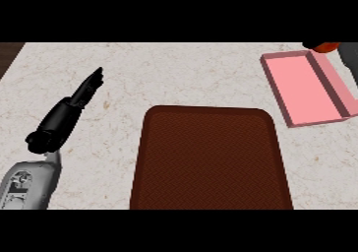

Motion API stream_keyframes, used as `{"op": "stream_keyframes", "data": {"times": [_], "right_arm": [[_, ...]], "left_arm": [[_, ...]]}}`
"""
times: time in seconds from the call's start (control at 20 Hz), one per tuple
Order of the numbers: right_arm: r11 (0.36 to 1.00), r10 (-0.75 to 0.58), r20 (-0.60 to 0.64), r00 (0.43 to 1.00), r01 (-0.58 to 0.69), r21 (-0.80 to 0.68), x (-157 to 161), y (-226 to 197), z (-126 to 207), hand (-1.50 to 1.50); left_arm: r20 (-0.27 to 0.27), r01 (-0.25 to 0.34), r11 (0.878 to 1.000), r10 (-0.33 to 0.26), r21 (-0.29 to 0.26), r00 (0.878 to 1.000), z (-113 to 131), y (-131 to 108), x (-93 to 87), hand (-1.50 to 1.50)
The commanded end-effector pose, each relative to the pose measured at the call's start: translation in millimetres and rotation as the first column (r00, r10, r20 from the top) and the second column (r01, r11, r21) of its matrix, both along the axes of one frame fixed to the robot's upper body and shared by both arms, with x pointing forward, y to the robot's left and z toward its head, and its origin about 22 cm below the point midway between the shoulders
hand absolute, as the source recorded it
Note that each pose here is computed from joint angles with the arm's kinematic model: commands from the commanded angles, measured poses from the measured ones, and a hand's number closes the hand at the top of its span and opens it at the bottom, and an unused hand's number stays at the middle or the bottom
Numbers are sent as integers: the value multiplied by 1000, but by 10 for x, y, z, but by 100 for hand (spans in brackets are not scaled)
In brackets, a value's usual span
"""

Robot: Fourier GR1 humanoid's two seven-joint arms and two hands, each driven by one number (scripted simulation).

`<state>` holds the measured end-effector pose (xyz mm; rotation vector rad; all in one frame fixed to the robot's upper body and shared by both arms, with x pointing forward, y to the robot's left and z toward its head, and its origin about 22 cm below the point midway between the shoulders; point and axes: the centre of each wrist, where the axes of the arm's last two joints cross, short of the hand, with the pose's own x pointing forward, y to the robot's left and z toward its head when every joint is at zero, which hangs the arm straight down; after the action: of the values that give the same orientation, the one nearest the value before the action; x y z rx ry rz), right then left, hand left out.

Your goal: Pick the tomato from the tray and place it in the cardboard box

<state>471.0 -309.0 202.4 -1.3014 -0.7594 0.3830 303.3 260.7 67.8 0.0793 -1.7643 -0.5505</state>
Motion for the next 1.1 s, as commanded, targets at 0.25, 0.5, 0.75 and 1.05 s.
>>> {"op": "stream_keyframes", "data": {"times": [0.25, 0.5, 0.75, 1.05], "right_arm": [[974, 121, -198, 973, -78, 212, -176, -469, -310, -150], [948, 247, -44, 968, -232, 220, -153, -354, -346, -150], [914, 109, 504, 857, -286, 288, -138, -371, 87, -150], [830, -243, 717, 654, -242, 502, -328, -789, -8, -150]], "left_arm": [[13, -16, 1000, 15, 18, 1000, -30, 66, 27, 0], [-7, -14, 1000, 14, -7, 1000, -30, -102, -51, 0], [3, -29, 1000, 29, -4, 1000, 83, 13, -47, 0], [-1, -14, 1000, 14, -3, 1000, 5, 82, -115, 0]]}}
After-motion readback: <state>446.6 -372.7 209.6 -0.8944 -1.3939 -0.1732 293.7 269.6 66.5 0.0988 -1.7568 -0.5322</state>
